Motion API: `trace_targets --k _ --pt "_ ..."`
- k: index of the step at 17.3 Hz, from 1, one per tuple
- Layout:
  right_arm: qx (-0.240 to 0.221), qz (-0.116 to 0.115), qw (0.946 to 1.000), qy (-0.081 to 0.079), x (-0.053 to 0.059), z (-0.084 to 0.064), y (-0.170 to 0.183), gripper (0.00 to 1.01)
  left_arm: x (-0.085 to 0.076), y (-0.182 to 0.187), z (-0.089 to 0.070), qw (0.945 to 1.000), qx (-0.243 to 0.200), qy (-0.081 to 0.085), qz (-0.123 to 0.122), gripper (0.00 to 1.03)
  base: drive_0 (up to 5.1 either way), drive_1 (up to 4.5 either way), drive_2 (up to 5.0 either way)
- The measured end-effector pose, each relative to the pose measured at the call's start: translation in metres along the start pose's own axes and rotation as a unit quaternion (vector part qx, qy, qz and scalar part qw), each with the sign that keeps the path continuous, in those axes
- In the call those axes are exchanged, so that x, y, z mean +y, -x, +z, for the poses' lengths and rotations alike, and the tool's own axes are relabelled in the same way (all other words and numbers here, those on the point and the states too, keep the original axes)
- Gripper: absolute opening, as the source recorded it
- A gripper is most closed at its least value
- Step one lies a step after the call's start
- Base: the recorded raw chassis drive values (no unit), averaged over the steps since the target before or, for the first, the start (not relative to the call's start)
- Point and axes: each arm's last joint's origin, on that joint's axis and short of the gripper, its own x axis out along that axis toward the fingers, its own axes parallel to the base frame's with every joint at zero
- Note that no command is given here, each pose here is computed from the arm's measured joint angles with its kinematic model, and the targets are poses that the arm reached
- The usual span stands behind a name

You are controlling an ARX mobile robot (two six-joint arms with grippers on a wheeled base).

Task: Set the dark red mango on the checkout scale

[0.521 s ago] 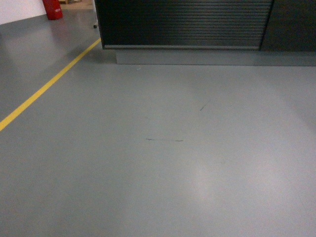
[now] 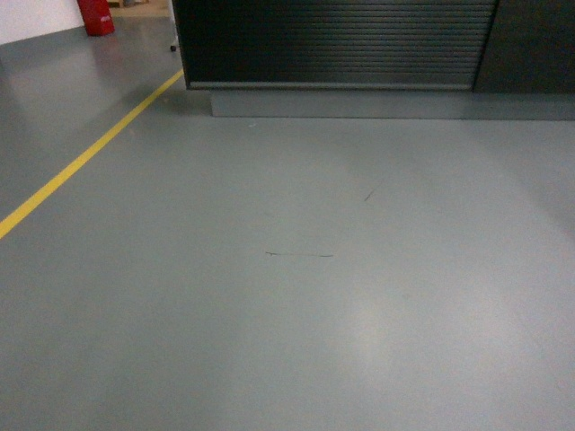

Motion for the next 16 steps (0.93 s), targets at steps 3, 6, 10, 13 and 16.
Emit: trace_targets --k 3,6,10,13,16 --pt "0.0 0.0 1.0 0.0 0.0 0.0 0.0 0.98 0.0 0.0 -0.0001 1.0 0.0 0.0 0.0 0.98 0.0 0.0 0.0" --pt "0.0 0.0 1.0 0.0 0.0 0.0 0.0 0.98 0.0 0.0 -0.0001 1.0 0.0 0.0 0.0 0.98 0.0 0.0 0.0" --pt "0.0 0.0 1.0 0.0 0.0 0.0 0.0 0.98 0.0 0.0 -0.0001 1.0 0.0 0.0 0.0 0.98 0.0 0.0 0.0" --pt "0.0 0.0 1.0 0.0 0.0 0.0 0.0 0.98 0.0 0.0 0.0 1.0 0.0 0.0 0.0 0.98 0.0 0.0 0.0" --pt "-0.002 0.0 1.0 0.0 0.0 0.0003 0.0 0.98 0.0 0.0 0.0002 1.0 -0.002 0.0 0.0 0.98 0.0 2.75 -2.7"
